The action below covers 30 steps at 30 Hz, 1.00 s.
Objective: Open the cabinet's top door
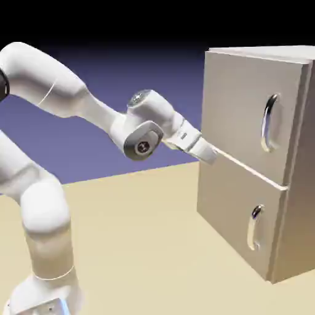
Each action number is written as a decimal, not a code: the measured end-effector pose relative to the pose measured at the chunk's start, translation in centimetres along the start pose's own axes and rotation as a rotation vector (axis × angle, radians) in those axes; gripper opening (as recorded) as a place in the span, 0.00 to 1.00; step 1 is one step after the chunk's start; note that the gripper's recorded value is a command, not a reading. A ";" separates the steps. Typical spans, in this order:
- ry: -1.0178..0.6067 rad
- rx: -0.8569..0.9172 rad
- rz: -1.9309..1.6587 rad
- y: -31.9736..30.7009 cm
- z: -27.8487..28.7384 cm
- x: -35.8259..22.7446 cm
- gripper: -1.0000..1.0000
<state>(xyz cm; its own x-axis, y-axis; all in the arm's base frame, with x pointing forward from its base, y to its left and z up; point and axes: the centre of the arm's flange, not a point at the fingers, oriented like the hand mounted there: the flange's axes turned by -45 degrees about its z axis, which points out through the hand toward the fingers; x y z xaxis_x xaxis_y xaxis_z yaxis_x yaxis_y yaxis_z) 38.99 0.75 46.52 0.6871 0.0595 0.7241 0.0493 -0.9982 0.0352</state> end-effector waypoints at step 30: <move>0.374 -0.009 -0.062 0.1 -8.8 6.8 0.50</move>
<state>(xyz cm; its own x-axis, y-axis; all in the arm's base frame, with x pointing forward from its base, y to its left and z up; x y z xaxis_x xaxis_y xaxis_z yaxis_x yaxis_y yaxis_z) 37.26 1.00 57.46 0.3705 0.1130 0.9219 0.0747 -0.9930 0.0917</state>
